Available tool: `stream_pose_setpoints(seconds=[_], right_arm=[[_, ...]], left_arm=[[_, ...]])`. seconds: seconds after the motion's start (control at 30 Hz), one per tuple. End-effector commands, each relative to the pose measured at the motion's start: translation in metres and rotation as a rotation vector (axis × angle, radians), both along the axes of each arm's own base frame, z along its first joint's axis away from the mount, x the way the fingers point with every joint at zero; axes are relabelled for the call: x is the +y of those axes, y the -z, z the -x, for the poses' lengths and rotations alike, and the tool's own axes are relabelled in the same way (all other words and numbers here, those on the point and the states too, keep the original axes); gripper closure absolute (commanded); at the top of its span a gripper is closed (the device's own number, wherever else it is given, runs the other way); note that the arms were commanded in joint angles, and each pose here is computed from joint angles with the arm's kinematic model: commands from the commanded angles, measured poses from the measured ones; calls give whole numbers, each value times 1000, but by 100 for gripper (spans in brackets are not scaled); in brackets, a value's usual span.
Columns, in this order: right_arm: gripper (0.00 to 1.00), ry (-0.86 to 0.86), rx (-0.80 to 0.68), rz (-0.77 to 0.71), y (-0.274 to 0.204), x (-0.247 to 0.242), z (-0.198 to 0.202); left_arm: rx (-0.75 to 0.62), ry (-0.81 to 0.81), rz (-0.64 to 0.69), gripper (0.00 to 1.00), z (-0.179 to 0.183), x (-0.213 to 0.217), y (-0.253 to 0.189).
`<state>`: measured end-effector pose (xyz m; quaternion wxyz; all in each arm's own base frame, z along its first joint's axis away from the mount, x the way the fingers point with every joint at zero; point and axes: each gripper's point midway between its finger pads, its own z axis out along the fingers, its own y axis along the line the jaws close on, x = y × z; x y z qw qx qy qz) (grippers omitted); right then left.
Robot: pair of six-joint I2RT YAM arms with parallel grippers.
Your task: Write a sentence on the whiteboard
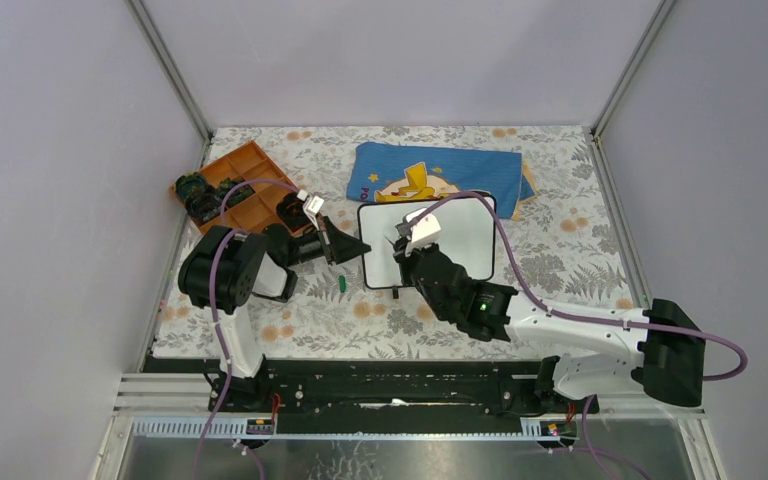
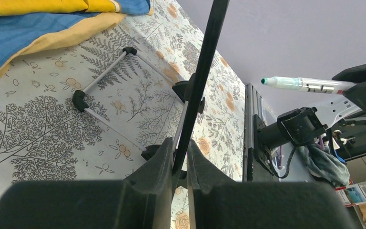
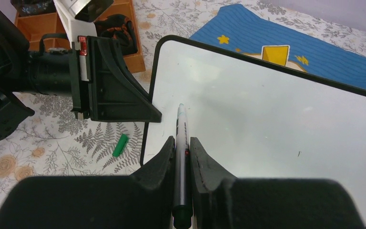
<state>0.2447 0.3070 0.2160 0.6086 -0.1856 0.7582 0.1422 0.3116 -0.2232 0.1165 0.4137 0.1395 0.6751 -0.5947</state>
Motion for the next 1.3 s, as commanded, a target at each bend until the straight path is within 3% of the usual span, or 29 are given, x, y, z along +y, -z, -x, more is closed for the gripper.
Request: stream_pose_setpoints(seconds=[0.0, 1.27], right_arm=[[100, 11, -67, -124, -42, 14, -7], [100, 125, 2, -187, -22, 19, -40]], left_arm=[[-42, -12, -8, 85, 2, 1, -3], [-40, -15, -6, 92, 1, 1, -3]])
